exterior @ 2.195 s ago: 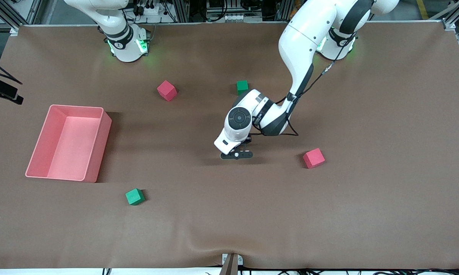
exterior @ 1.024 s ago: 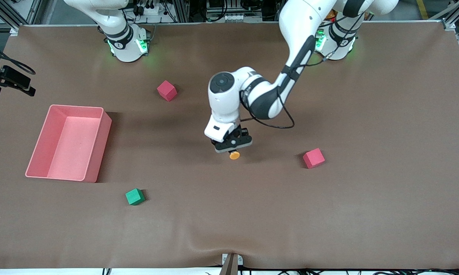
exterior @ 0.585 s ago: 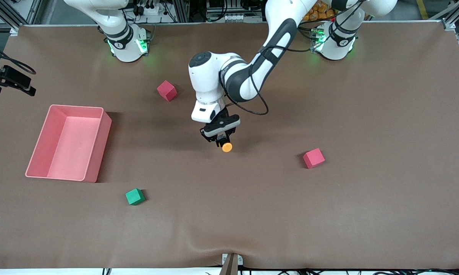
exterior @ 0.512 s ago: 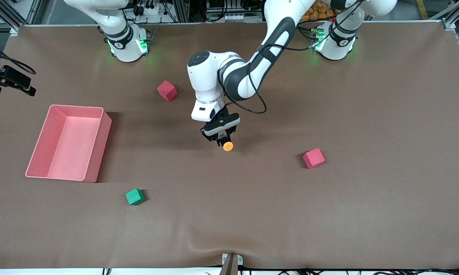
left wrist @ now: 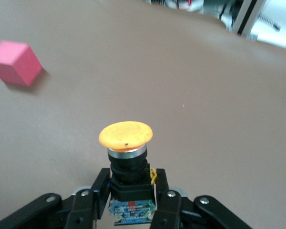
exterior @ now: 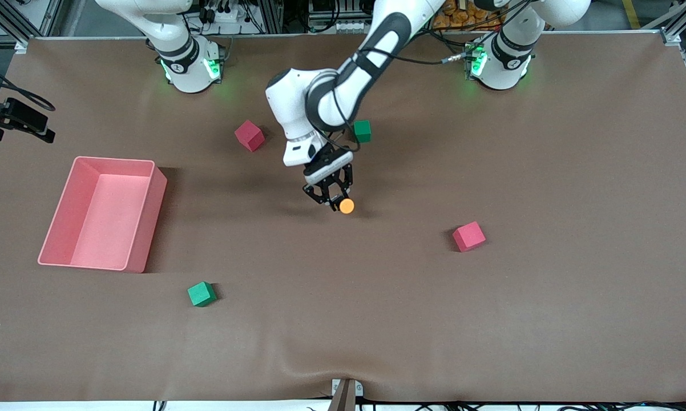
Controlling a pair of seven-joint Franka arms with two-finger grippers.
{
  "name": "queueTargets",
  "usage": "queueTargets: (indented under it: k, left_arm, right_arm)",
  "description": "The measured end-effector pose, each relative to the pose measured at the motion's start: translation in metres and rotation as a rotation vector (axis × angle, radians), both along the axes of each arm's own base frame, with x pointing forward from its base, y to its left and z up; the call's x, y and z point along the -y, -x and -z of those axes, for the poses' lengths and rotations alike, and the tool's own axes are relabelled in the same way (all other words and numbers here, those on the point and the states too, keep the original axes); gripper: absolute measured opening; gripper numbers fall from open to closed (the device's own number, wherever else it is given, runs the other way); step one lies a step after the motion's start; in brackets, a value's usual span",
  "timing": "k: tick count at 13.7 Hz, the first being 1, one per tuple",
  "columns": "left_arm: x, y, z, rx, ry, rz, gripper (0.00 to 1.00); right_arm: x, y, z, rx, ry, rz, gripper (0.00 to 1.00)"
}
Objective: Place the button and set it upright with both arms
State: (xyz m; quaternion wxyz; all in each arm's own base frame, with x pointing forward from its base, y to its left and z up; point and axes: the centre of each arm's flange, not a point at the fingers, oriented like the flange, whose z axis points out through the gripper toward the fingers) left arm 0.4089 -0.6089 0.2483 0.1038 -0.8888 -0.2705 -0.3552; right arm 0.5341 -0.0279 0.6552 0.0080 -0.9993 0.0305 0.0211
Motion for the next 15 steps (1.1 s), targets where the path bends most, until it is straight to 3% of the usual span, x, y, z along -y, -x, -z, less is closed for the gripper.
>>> queueTargets:
  k: [3,8,12,15]
  left_arm:
    - [0.005,0.017,0.013,0.086,-0.077,0.013,0.43]
    - [0.020,0.061,0.061,0.237,-0.127,0.035,0.43]
    - [0.026,0.081,0.086,0.326,-0.120,0.054,0.43]
    - [0.024,0.088,0.106,0.348,-0.128,0.057,0.43]
  right_arm:
    - [0.000,0.000,0.000,0.001,0.000,0.000,1.00]
    - [0.012,-0.007,0.014,-0.014,0.001,0.021,1.00]
    - [0.025,-0.014,0.024,-0.012,0.001,0.044,1.00]
    - [0.026,-0.014,0.024,-0.011,0.001,0.046,1.00]
